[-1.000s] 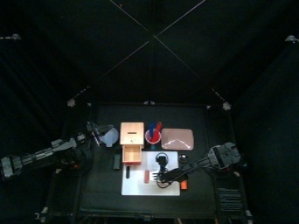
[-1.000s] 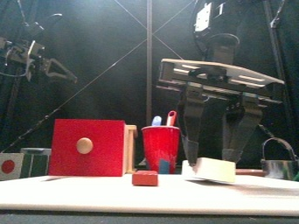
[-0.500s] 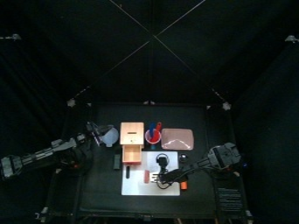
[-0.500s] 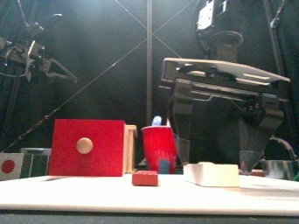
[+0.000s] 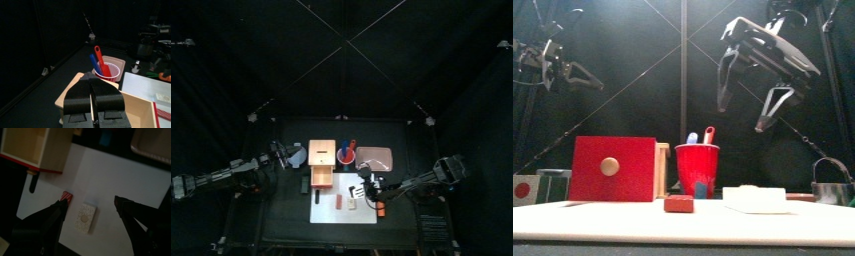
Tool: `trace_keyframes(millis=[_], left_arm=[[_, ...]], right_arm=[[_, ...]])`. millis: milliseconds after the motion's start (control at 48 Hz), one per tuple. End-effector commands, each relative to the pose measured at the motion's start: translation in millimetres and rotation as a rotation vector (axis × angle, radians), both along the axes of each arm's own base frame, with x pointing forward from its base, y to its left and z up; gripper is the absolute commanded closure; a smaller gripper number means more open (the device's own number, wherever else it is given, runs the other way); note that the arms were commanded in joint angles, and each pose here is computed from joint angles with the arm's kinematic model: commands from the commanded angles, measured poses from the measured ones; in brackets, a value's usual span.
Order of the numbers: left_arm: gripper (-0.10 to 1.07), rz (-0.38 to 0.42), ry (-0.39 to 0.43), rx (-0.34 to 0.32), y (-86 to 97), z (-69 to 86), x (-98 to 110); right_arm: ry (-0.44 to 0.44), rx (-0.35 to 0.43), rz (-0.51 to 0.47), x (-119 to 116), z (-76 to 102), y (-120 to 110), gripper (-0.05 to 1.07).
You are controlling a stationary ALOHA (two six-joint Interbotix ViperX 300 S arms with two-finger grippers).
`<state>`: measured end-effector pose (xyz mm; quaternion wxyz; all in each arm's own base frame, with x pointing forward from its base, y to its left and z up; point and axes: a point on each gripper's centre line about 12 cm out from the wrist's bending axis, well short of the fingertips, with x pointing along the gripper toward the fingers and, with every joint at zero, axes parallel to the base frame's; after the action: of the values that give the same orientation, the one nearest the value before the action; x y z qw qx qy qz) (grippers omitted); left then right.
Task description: Grab rice from open drawer
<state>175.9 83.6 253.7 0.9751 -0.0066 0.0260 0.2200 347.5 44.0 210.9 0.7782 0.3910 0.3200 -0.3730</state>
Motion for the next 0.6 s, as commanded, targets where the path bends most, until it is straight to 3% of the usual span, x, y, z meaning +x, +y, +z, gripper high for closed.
trace_keyframes(millis=[0,250,583], left_arm=[[0.98,-0.015,-0.037,0.016,-1.1,14.5,5],[0.98,-0.047,-0.092,0.0,-6.4,32.2,10],[0.98,-0.067,-0.121,-0.018,-10.6,37.7,13]], right_arm=[[-0.08,-0.08,0.08,-13,19.3,-17,0.01],[-0.13,-0.253,0.272,-35,30.5,-57,0.01],[-0.294,-0.532,0.602,-33,69.9,-85,0.01]])
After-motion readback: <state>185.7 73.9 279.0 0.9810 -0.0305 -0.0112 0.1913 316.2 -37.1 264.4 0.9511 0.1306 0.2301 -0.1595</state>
